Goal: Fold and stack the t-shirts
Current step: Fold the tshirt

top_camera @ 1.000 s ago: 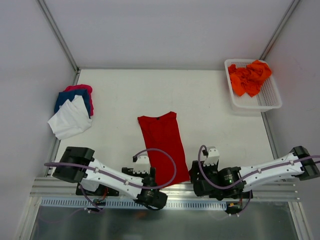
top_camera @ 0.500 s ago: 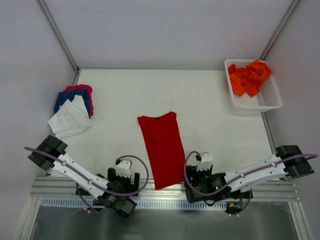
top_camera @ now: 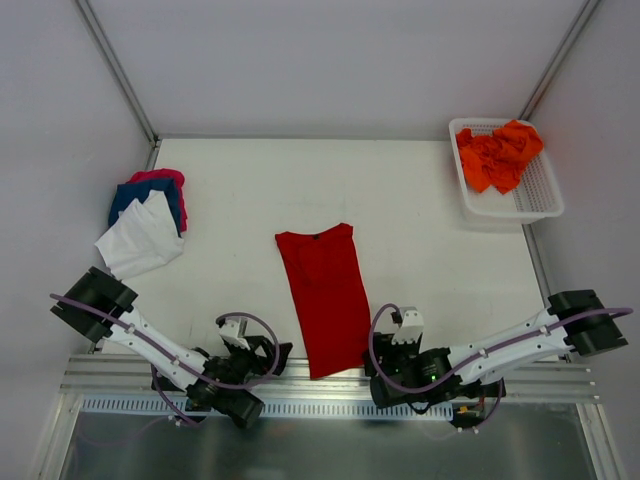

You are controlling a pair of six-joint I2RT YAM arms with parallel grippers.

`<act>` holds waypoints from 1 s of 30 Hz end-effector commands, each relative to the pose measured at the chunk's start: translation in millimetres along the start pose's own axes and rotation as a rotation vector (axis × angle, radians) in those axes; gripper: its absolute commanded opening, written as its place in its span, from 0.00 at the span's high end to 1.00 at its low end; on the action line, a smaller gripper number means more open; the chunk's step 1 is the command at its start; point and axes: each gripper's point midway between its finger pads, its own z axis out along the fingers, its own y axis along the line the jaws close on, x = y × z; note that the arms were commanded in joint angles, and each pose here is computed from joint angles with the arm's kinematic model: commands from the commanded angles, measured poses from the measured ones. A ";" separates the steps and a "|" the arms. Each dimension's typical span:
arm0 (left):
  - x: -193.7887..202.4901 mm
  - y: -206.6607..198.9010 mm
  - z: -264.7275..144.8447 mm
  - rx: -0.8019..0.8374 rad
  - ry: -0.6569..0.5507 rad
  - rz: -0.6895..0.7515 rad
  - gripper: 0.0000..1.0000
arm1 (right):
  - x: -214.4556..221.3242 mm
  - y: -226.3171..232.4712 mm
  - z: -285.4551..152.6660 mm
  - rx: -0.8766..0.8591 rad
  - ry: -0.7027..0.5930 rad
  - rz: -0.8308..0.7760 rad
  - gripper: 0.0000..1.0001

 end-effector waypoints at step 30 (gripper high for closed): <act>29.1 -78.6 -62.4 0.351 0.263 -0.679 0.15 | -35.1 -8.8 -3.1 -0.057 -0.142 0.067 0.25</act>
